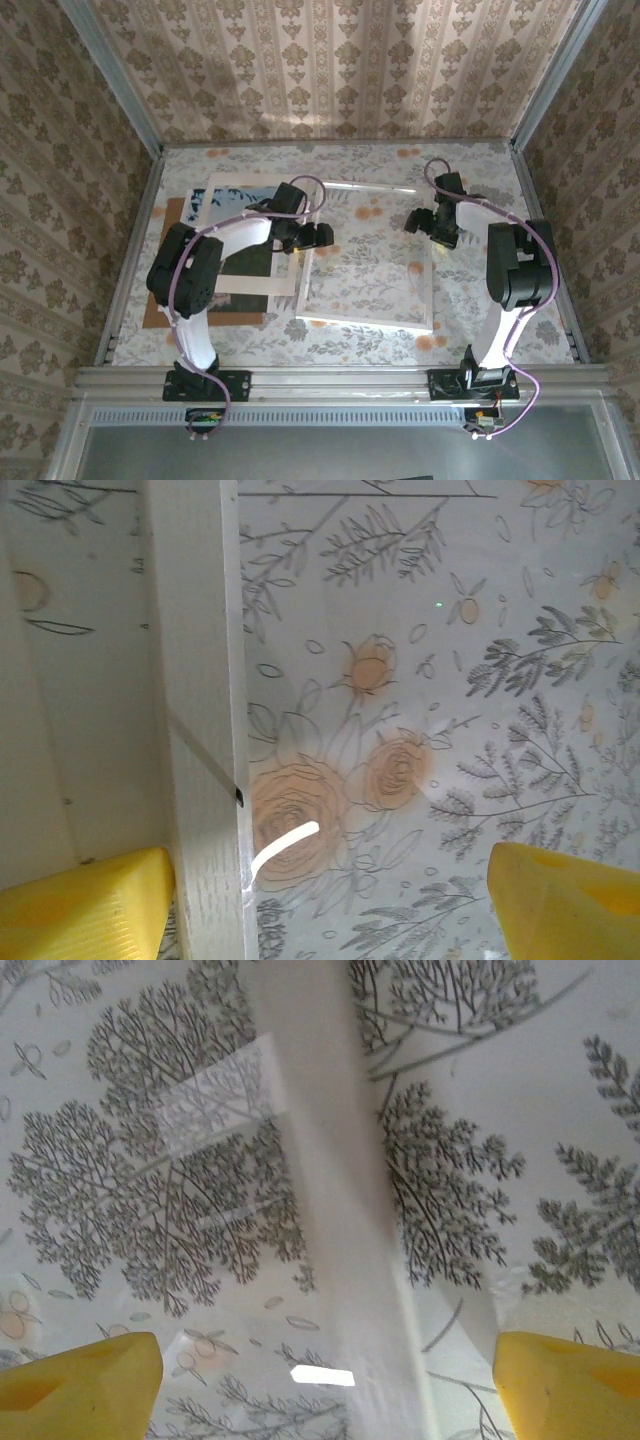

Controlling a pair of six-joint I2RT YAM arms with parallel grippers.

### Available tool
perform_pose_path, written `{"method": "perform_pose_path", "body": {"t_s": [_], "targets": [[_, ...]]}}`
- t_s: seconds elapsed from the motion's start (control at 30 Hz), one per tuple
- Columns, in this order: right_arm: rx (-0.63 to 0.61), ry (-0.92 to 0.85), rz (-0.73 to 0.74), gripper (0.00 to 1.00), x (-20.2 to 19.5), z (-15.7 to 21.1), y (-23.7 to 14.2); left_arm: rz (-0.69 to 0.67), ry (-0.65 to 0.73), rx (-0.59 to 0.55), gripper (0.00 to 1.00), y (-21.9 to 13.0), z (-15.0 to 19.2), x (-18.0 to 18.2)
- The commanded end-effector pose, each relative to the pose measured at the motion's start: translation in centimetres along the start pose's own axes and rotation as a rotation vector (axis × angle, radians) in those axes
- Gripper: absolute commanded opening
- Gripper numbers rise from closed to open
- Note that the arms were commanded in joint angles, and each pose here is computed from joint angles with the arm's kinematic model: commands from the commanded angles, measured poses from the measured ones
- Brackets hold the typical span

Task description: Put the photo into the frame

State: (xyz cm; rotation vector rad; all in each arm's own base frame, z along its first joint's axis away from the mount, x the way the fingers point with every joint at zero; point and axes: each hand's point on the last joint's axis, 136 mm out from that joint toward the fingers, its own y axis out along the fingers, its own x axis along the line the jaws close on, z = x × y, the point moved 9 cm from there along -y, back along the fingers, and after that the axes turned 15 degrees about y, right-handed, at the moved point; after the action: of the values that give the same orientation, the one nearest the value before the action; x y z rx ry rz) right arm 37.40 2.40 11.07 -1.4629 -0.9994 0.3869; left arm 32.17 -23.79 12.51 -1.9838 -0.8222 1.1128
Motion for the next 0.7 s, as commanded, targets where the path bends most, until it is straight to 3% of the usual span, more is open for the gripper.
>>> {"method": "perform_pose_path", "body": {"t_s": [0.0,0.27,0.37,0.43,0.53,0.67], "targets": [[-0.049,-0.019,-0.115,0.87,2.1,-2.4,0.5,0.061,-0.006,0.01,0.83,0.6,0.2,-1.2],[-0.128,-0.069,-0.014,0.86,2.8,-6.1,0.4,0.017,-0.013,-0.012,0.83,-0.2,0.4,-0.9],[-0.258,-0.121,0.137,0.9,2.1,-6.6,-1.9,-0.035,-0.003,-0.042,0.84,-1.4,0.7,-0.6],[-0.308,-0.145,0.152,0.91,2.2,-5.8,-4.2,-0.051,0.007,-0.083,0.85,-2.8,0.5,-0.6],[-0.247,-0.271,0.032,0.87,4.4,-0.9,-6.6,-0.088,0.011,-0.146,0.85,-5.1,0.7,-0.3],[0.003,-0.517,-0.167,0.74,7.7,9.3,-7.0,-0.163,-0.04,-0.219,0.85,-8.5,1.6,1.7]]}}
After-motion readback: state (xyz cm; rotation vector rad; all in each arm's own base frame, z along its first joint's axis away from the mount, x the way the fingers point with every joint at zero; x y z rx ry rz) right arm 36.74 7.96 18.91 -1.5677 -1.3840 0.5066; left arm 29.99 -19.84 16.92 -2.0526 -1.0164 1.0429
